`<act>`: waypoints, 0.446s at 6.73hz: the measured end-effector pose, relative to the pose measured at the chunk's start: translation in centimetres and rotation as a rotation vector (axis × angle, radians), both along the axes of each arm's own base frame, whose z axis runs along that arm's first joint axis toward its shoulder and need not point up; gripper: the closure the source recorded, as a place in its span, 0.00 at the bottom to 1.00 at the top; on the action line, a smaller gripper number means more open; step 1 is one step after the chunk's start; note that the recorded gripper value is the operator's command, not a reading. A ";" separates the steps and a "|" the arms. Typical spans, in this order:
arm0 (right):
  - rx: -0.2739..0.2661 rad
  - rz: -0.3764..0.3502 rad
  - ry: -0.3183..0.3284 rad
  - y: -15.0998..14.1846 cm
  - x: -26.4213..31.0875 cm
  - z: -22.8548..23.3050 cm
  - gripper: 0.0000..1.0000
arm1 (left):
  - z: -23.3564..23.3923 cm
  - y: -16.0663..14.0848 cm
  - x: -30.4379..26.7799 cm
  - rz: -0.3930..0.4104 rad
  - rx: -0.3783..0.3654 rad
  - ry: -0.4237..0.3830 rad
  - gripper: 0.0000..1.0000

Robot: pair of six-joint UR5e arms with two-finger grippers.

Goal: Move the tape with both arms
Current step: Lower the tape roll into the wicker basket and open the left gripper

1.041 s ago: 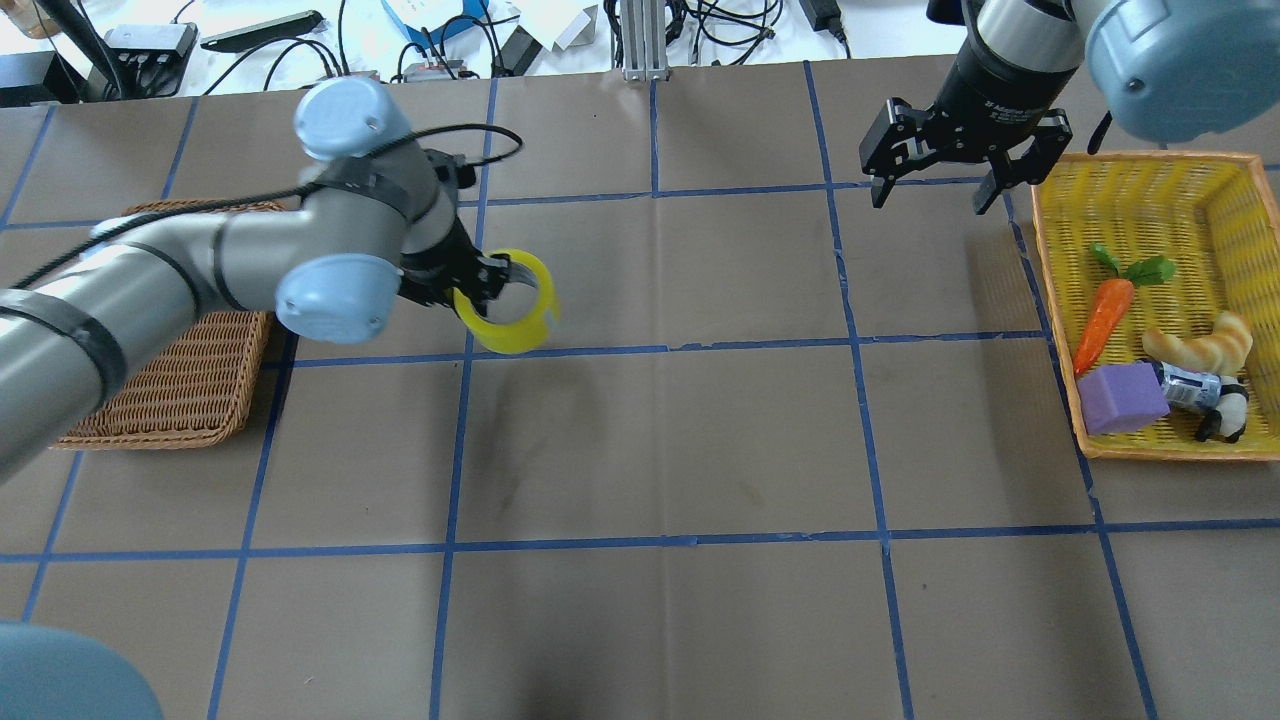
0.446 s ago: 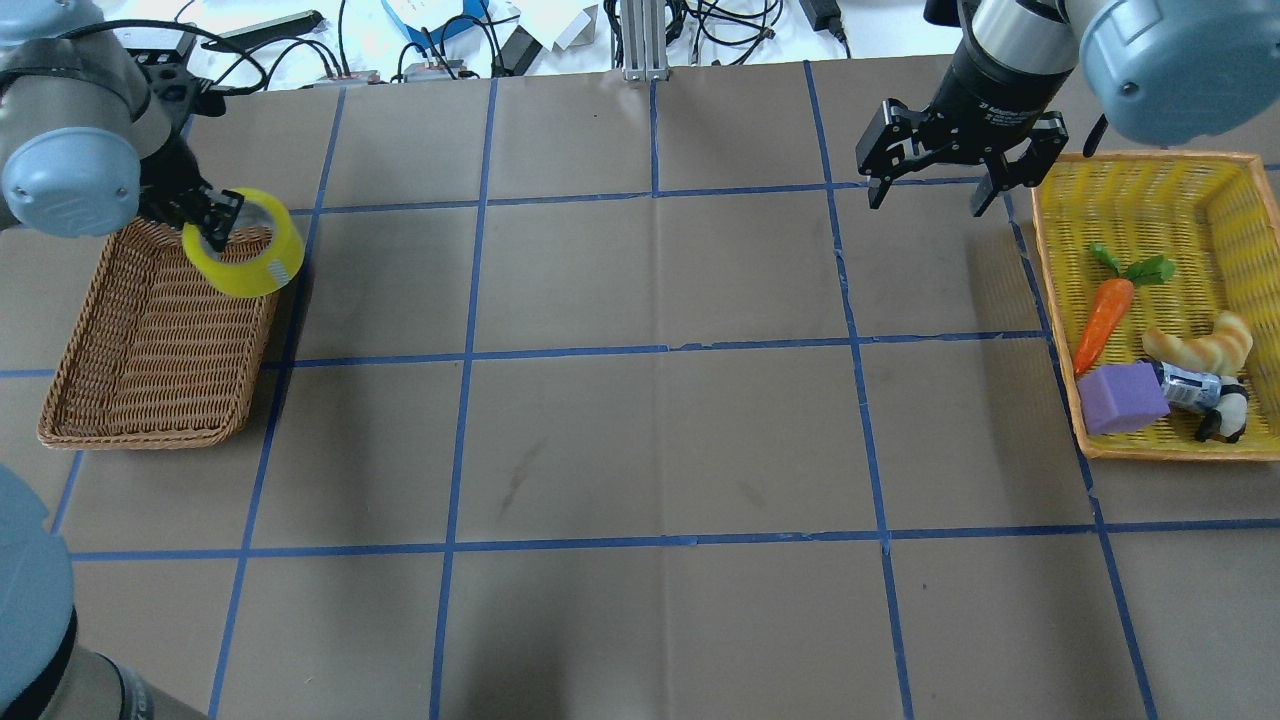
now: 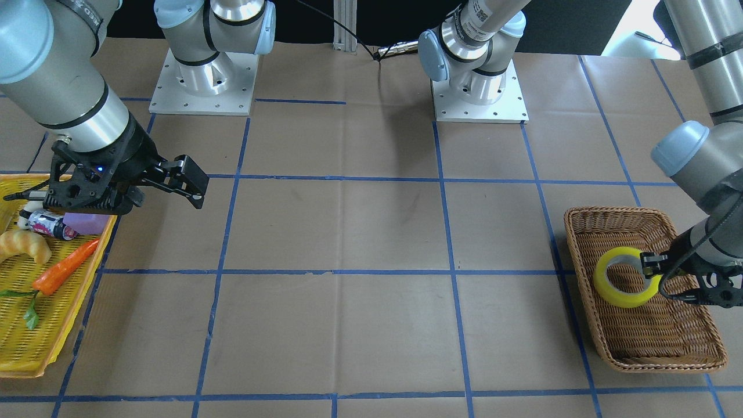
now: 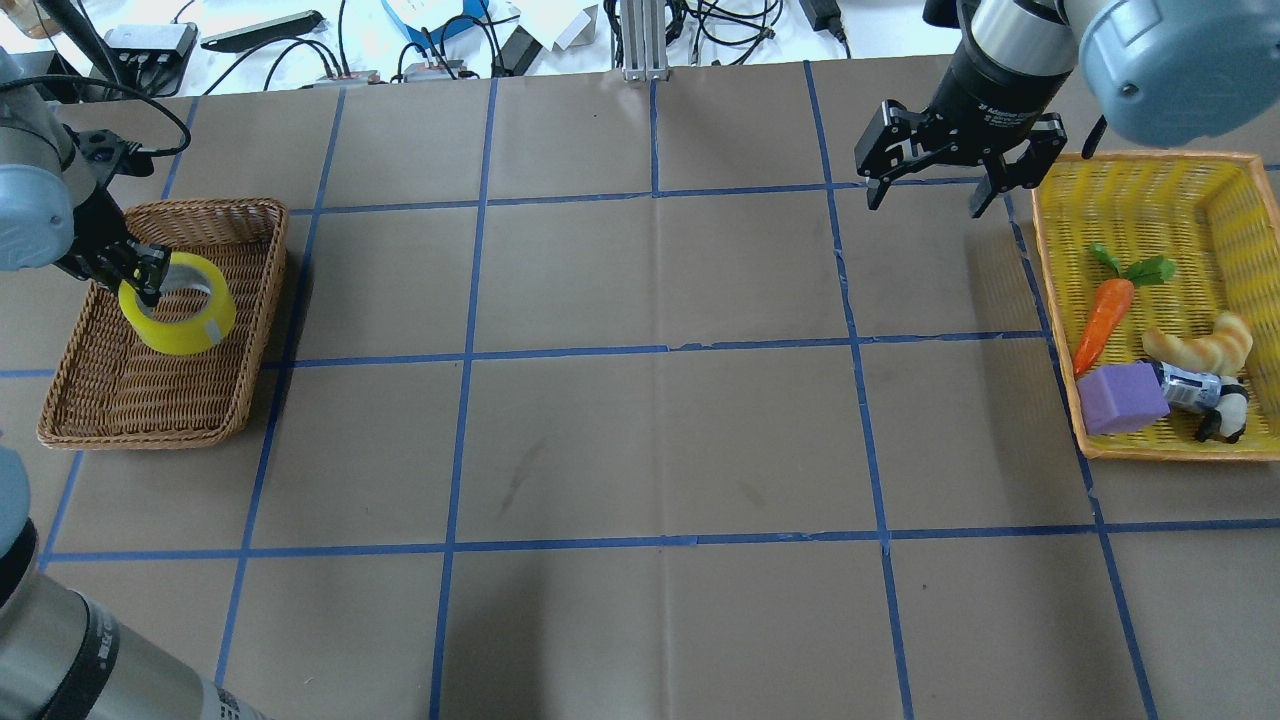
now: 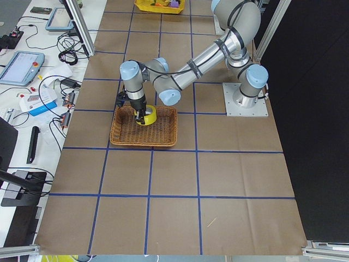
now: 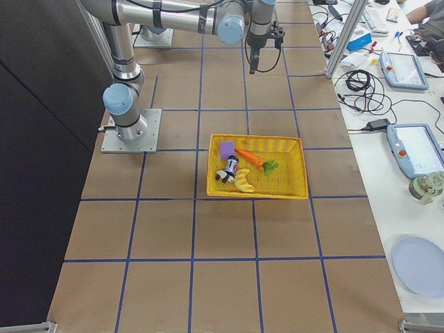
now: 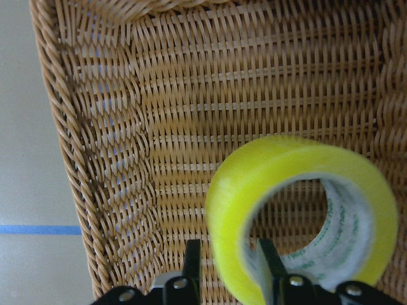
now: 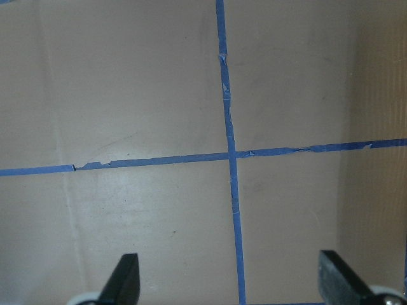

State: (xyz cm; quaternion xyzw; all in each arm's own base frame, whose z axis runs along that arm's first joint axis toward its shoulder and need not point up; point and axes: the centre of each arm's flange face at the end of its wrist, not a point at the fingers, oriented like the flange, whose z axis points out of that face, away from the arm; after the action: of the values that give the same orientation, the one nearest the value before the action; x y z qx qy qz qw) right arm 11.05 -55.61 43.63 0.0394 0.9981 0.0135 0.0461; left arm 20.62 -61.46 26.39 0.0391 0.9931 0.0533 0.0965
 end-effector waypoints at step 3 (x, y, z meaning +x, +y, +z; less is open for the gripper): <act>0.001 0.000 -0.002 0.0 0.0 -0.1 0.00 | 5.0 -0.3 -5.3 -0.020 -0.030 0.055 0.00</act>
State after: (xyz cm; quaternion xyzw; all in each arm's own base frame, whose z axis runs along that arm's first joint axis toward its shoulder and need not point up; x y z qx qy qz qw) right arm 11.07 -55.62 43.57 0.0392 0.9980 0.0139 0.0470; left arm 15.36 -61.72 31.44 0.0493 0.9956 0.0363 0.0703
